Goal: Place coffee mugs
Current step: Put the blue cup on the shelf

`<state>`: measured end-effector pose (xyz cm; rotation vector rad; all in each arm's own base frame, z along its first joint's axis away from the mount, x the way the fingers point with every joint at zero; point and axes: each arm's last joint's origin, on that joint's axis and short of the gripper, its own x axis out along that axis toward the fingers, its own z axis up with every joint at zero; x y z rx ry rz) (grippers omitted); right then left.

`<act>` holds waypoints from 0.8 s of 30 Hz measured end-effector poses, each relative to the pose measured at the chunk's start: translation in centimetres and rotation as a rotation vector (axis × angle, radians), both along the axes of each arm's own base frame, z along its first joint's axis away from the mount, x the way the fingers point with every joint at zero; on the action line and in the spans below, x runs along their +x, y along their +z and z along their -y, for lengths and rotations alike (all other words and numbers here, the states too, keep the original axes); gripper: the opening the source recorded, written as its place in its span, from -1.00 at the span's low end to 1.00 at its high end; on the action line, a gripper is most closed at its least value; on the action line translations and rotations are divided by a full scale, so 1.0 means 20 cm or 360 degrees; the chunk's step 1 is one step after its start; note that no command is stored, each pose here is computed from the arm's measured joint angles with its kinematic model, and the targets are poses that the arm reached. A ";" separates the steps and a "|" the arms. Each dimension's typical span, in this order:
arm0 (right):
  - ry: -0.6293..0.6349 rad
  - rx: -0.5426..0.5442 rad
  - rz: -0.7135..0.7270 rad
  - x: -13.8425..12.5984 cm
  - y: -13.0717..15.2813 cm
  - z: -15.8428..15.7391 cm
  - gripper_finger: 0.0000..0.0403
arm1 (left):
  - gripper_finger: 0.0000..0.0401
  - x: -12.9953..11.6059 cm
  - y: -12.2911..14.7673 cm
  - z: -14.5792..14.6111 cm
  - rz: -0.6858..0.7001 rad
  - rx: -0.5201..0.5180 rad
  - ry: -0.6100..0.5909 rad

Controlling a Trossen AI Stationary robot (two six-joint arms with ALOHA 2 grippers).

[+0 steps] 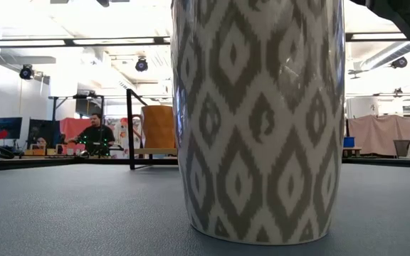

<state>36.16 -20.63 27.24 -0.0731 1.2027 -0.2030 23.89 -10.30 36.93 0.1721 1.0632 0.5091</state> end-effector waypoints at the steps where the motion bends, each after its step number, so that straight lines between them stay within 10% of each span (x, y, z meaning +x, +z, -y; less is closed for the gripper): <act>1: -0.0004 -0.0001 0.0000 0.00 0.00 0.01 -0.93 | -0.43 0.00 0.00 0.00 0.0000 0.0000 0.0000; 24: -0.0036 0.0011 -0.0004 0.01 -0.07 0.08 -0.94 | -0.43 0.00 0.00 0.00 0.0000 0.0000 0.0000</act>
